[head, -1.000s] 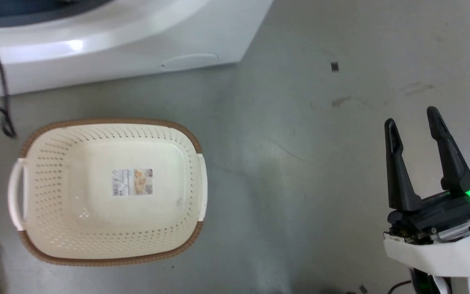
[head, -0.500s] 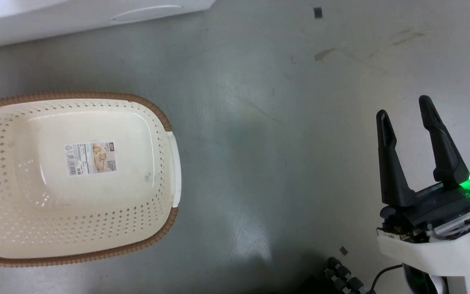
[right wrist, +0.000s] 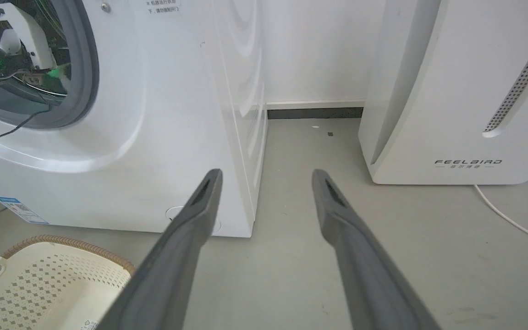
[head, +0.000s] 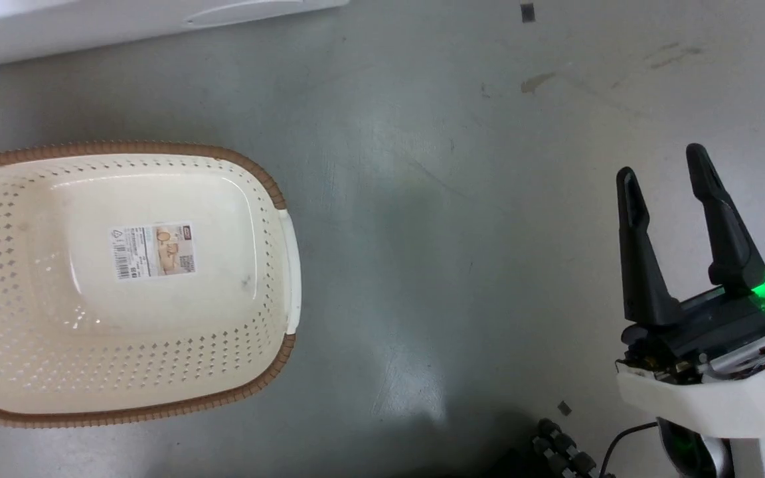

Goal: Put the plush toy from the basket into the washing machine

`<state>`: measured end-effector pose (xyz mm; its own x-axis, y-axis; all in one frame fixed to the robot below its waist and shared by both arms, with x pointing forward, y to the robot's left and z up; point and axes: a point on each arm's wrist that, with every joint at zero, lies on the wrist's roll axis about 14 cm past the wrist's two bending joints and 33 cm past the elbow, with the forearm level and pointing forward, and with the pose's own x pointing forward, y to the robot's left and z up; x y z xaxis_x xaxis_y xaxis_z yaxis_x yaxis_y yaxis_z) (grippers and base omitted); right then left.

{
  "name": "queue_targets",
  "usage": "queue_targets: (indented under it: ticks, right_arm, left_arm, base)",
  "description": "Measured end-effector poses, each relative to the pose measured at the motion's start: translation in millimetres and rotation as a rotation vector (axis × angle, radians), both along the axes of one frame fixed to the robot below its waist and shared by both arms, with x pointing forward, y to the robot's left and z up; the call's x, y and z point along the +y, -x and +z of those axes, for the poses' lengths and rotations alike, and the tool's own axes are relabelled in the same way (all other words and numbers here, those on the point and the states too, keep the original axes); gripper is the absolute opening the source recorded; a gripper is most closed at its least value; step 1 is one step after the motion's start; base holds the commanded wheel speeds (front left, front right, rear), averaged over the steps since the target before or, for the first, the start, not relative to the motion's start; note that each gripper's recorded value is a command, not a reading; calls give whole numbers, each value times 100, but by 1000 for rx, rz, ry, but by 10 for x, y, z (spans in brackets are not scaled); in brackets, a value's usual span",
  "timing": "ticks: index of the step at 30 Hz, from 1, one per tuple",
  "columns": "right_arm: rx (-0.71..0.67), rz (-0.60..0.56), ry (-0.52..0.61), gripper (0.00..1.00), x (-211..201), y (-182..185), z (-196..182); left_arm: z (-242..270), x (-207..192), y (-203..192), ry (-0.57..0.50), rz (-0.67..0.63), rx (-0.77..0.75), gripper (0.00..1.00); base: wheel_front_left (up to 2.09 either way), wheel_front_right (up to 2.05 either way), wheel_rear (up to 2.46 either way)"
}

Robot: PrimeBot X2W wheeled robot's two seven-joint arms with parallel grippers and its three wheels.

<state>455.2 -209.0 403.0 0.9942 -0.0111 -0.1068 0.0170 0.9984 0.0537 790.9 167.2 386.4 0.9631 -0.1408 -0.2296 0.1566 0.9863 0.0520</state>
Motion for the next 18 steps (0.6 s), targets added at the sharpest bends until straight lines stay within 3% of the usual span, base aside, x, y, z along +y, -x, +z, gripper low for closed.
queue_targets:
  ticks: [9,18]
  right_arm:
    - [-82,0,22,100,-20,-9,330]
    - [-188,32,62,100,80,100,811]
  left_arm:
    - [156,-119,399,13,-46,-52,100]
    - [563,-183,1115,56,-85,-105,100]
  base:
    - [0,0,0]
    - [0,0,0]
